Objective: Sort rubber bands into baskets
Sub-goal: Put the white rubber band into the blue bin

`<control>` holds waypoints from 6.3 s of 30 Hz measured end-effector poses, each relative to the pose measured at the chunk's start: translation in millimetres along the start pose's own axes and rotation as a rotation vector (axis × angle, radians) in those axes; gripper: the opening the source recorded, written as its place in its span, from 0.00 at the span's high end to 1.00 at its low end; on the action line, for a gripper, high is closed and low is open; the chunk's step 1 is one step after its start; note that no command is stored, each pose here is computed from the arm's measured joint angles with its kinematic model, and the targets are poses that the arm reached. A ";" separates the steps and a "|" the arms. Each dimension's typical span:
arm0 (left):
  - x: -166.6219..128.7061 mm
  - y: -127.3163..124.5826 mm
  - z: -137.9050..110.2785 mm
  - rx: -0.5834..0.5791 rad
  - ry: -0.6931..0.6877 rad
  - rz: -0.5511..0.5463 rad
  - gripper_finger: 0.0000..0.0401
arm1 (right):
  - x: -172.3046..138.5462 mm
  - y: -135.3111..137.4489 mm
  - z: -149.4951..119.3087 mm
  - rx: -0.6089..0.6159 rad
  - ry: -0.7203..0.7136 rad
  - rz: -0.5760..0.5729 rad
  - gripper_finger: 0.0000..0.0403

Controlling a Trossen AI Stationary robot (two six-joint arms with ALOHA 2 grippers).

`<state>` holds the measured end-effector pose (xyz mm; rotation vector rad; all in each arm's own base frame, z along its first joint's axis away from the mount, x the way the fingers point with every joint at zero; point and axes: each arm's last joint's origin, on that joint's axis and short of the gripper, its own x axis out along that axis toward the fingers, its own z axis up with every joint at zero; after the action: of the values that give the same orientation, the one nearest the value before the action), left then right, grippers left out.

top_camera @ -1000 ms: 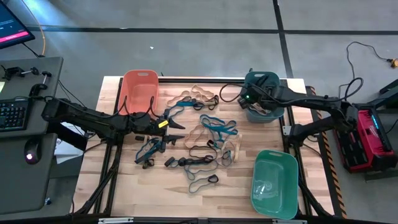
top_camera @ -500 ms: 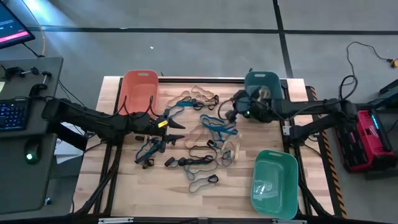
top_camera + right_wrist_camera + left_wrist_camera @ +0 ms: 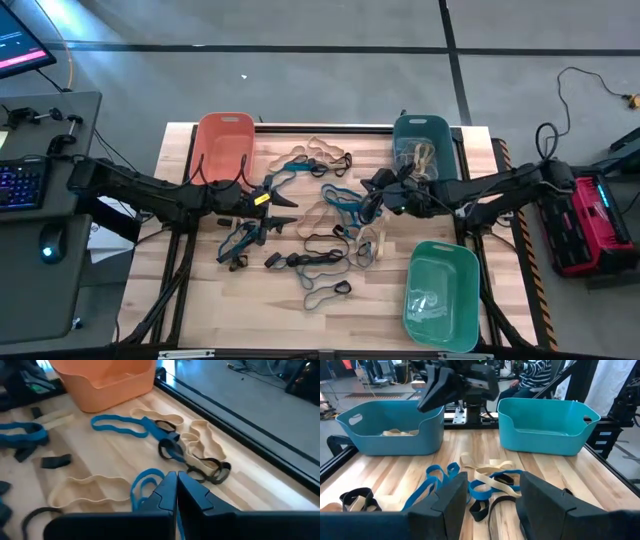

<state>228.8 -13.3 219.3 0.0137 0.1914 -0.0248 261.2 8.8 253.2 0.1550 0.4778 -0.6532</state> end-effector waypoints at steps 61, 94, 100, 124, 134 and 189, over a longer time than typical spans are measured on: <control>-0.1 0.5 -3.7 0.000 0.039 0.018 0.56 | 11.2 33.5 -112.8 0.361 0.549 -0.338 0.62; -0.1 0.0 -3.7 -0.008 0.038 0.018 0.56 | 8.7 45.5 -67.3 0.262 0.599 -0.300 1.00; -0.1 0.0 -3.7 -0.007 0.038 0.018 0.56 | 9.7 45.2 -75.6 0.334 0.662 -0.286 0.92; -0.1 -0.1 -3.7 0.011 0.038 0.017 0.56 | 33.6 22.0 -117.5 0.394 0.538 -0.279 0.73; -0.2 -0.1 -3.7 0.003 0.038 0.018 0.56 | 30.2 23.5 -110.0 0.369 0.511 -0.226 0.96; -0.2 0.7 -3.7 -0.015 0.038 0.043 0.56 | -10.0 -90.8 45.3 -0.003 0.396 -0.929 1.00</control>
<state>227.9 -12.6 215.7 0.0030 0.2293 0.0200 215.4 -70.1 298.7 0.0494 0.9463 -1.5449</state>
